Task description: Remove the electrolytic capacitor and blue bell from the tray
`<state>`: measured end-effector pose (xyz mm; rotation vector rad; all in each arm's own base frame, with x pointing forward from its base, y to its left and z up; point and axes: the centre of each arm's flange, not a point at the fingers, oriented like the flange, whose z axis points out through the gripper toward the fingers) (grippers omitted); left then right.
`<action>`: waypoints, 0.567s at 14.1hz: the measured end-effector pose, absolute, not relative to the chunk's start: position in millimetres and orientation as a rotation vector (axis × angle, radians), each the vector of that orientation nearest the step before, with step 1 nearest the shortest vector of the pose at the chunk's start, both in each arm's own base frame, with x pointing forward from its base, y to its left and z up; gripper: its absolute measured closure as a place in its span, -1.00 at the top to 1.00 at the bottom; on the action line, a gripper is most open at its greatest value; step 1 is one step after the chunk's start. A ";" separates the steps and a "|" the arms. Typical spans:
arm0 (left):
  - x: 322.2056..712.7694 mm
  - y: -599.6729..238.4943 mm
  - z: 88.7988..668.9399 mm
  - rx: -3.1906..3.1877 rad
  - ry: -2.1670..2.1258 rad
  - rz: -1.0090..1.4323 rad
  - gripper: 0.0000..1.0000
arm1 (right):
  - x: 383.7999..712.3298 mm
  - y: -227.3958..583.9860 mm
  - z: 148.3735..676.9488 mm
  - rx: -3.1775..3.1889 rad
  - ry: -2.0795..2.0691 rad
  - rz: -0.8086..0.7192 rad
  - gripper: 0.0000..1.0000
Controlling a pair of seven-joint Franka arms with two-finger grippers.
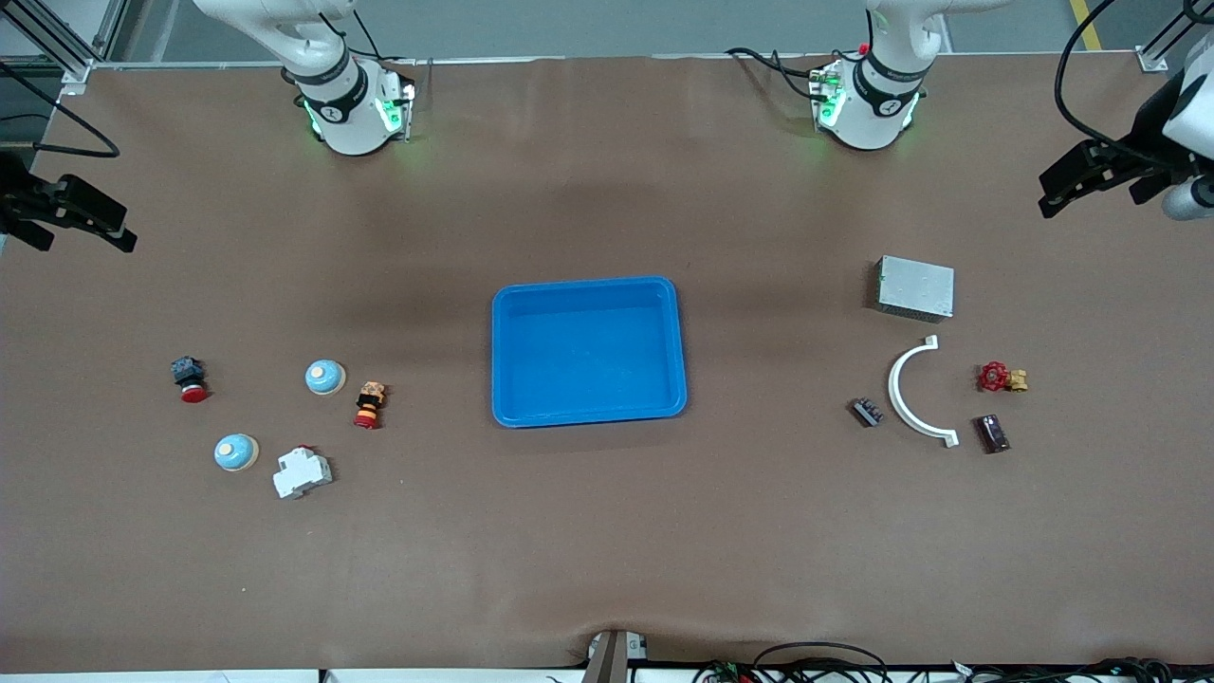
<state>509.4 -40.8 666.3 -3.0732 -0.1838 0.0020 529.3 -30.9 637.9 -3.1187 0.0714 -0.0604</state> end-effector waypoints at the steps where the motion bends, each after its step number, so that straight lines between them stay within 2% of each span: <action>1: 506.9 -41.1 670.7 -3.074 -0.182 -0.009 1.00 | 529.3 -30.9 637.9 -3.119 0.071 -0.060 1.00; 8: 508.5 -41.0 675.9 -3.079 -0.125 -0.022 1.00 | 529.3 -31.8 637.9 -3.119 0.074 -0.061 1.00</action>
